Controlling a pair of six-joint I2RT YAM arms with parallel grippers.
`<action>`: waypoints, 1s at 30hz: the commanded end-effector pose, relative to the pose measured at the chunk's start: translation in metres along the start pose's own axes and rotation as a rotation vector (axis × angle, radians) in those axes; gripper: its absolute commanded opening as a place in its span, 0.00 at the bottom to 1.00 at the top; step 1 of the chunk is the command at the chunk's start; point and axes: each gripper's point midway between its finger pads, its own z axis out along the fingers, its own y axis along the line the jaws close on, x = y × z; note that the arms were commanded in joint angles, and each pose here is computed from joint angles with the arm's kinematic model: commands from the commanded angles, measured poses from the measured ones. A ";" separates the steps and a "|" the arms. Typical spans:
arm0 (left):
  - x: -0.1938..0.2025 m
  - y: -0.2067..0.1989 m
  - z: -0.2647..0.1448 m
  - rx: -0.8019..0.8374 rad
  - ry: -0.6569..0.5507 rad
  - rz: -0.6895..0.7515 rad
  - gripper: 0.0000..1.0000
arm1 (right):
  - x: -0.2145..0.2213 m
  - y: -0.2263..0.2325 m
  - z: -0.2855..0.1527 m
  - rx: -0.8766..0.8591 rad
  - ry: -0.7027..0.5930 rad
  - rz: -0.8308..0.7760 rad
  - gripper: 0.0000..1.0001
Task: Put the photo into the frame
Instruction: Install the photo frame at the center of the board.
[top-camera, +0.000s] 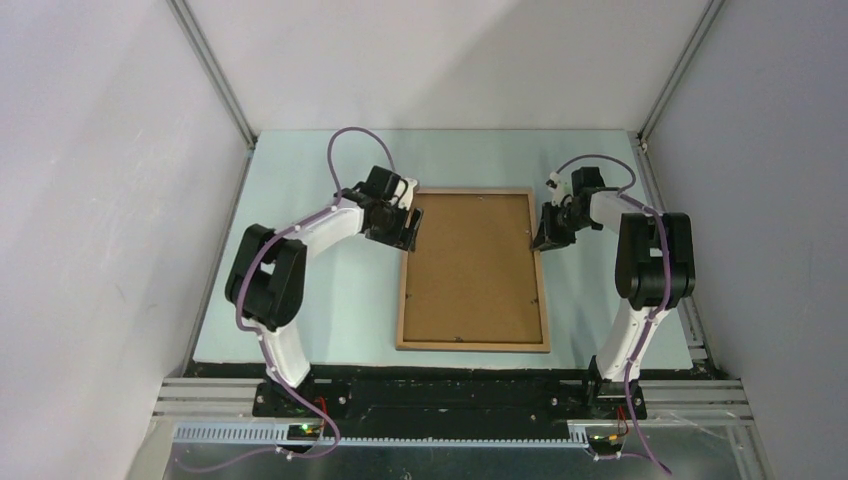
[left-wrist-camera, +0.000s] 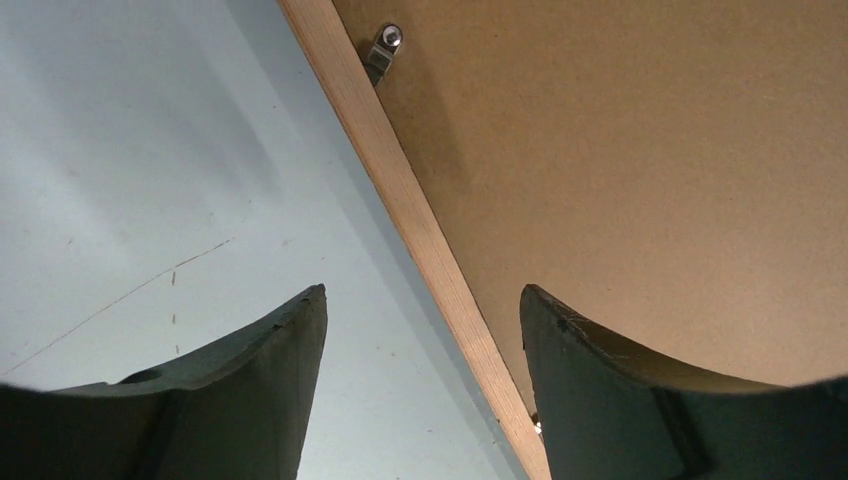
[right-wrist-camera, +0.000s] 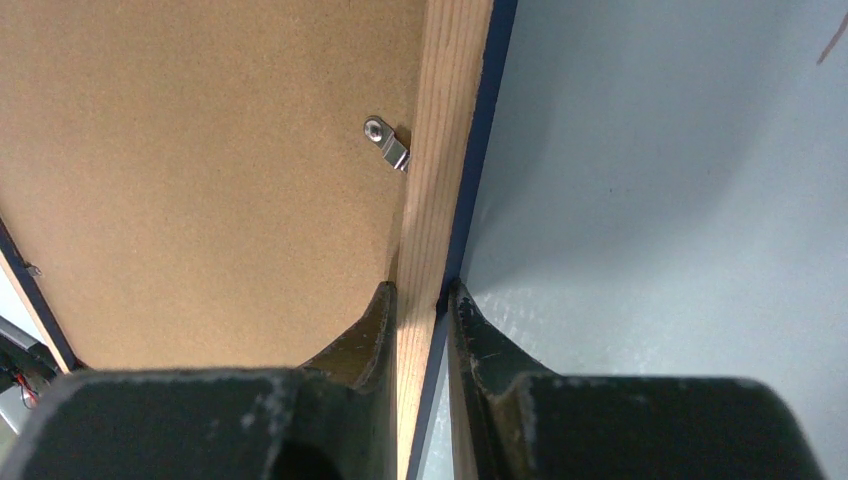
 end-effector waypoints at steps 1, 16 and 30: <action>-0.015 -0.006 0.003 0.034 -0.021 -0.039 0.73 | 0.016 0.012 -0.014 -0.042 0.038 0.003 0.00; -0.004 -0.008 0.028 0.059 0.044 -0.083 0.53 | 0.015 0.018 -0.019 -0.060 0.021 0.005 0.05; 0.006 -0.011 0.036 0.083 0.080 -0.104 0.34 | -0.010 0.023 -0.040 -0.028 -0.080 -0.044 0.47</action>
